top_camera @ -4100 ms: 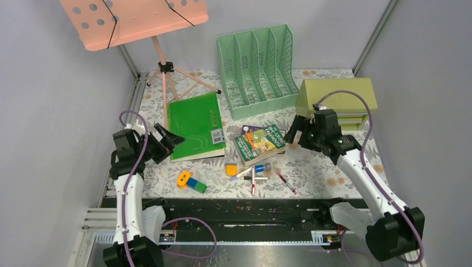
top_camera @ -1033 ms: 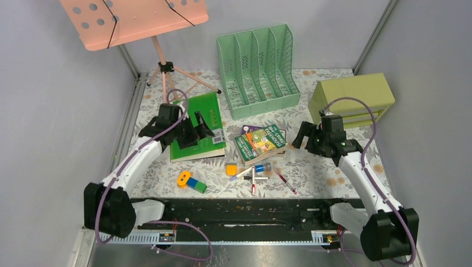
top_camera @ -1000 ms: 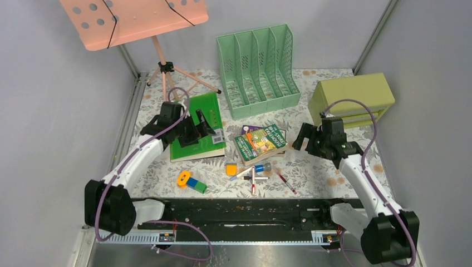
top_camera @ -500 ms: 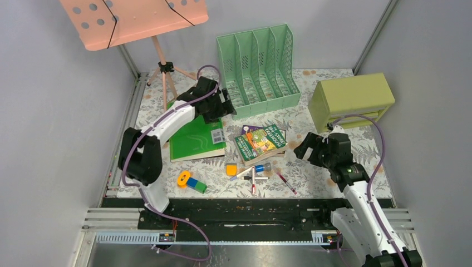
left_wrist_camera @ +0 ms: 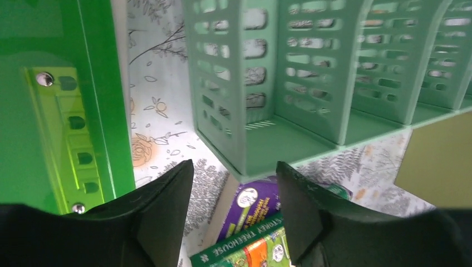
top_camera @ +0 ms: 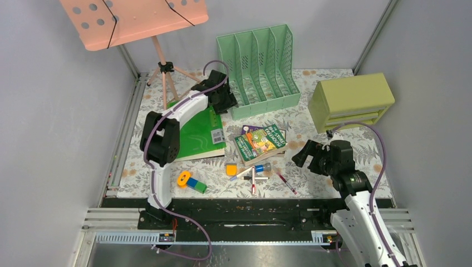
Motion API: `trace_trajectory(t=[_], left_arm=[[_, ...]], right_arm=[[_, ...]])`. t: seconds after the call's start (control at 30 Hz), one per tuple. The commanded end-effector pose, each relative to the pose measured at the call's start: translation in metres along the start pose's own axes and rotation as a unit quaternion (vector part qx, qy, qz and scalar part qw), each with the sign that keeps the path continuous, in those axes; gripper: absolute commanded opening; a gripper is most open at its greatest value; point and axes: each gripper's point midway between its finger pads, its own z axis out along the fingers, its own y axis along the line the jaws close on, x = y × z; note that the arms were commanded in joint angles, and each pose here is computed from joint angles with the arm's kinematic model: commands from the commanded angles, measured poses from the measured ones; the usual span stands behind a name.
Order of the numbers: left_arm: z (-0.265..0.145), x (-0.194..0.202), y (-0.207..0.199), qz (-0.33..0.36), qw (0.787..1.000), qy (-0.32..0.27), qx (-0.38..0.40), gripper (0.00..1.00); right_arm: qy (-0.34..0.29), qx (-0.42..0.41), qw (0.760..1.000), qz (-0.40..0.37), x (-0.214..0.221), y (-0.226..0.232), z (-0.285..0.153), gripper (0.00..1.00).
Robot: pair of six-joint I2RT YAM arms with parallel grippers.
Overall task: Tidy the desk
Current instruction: Move the storage box to the center of the board.
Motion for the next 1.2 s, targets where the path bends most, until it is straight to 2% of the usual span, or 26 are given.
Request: trace_trajectory(t=[0.0,0.17,0.33,0.5,0.7,1.17], left_arm=[[0.015,-0.009,0.004,-0.013,1.000,-0.016,-0.021,0.54],[0.024,0.000,0.010,0.000,1.000,0.001,-0.023,0.38],[0.018,0.003,0.013,0.020,1.000,-0.001,-0.016,0.32],[0.015,0.002,0.016,0.049,0.999,0.002,-0.020,0.13],[0.013,0.005,0.018,0.097,0.995,0.014,-0.011,0.01],[0.001,0.017,0.044,0.208,0.977,0.025,-0.027,0.00]], right_arm=[[0.020,-0.031,0.999,0.008,0.008,0.013,-0.012,0.99],[0.030,-0.033,0.999,0.013,0.011,0.016,-0.017,0.99],[0.032,-0.032,0.999,0.006,0.009,0.017,-0.018,0.99],[0.034,-0.032,0.999,0.003,0.005,0.019,-0.020,0.99],[0.031,-0.029,0.999,0.000,0.001,0.020,-0.021,0.99],[0.030,-0.028,0.999,-0.005,-0.006,0.024,-0.024,0.99]])
